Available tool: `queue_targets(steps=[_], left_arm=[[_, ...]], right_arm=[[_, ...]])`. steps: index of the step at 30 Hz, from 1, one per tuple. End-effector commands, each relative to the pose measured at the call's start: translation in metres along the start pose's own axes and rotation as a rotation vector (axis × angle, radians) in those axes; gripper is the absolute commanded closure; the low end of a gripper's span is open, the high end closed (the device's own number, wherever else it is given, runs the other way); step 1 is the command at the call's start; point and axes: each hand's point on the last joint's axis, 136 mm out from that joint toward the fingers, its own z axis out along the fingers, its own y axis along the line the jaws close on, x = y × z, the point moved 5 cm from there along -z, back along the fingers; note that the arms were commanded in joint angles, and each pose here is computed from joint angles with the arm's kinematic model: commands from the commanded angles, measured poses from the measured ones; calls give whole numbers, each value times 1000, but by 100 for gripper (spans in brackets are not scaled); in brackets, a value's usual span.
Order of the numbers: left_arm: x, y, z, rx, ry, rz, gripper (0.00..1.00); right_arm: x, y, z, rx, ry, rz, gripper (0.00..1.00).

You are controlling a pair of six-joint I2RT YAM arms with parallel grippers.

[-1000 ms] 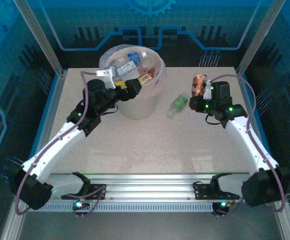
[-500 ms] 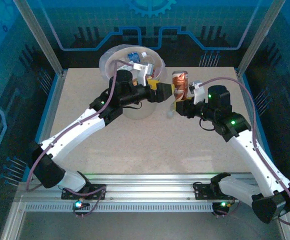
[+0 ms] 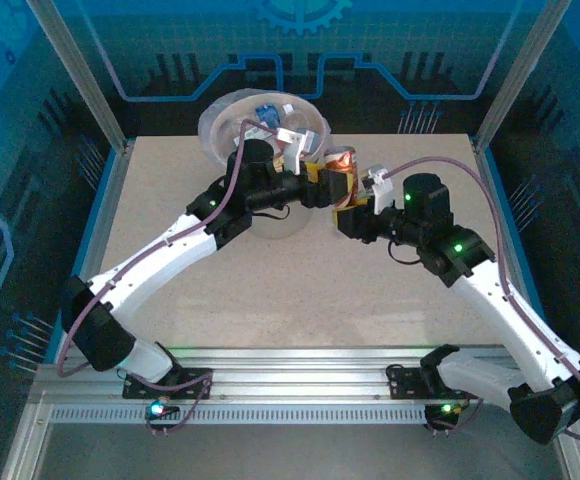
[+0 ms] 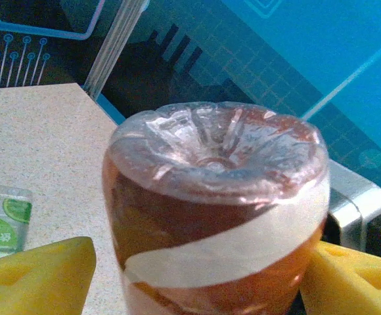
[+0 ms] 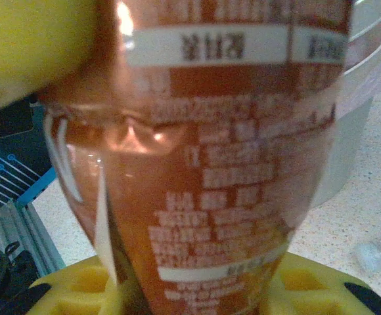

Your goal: Put the plastic bottles in the bin

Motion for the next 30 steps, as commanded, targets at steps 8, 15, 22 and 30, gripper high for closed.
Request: queue_targets(steps=[8, 15, 22, 30], left_arm=[[-10, -11, -9, 29, -37, 6, 58], [-33, -8, -28, -19, -123, 31, 73], [-91, 17, -81, -173, -242, 103, 77], [-148, 41, -133, -391, -286, 290, 77]], right_arm=[[-21, 20, 0, -55, -60, -72, 81], [-25, 19, -9, -7, -57, -79, 16], [-30, 22, -30, 35, -88, -90, 0], [-27, 18, -41, 91, -95, -83, 0]])
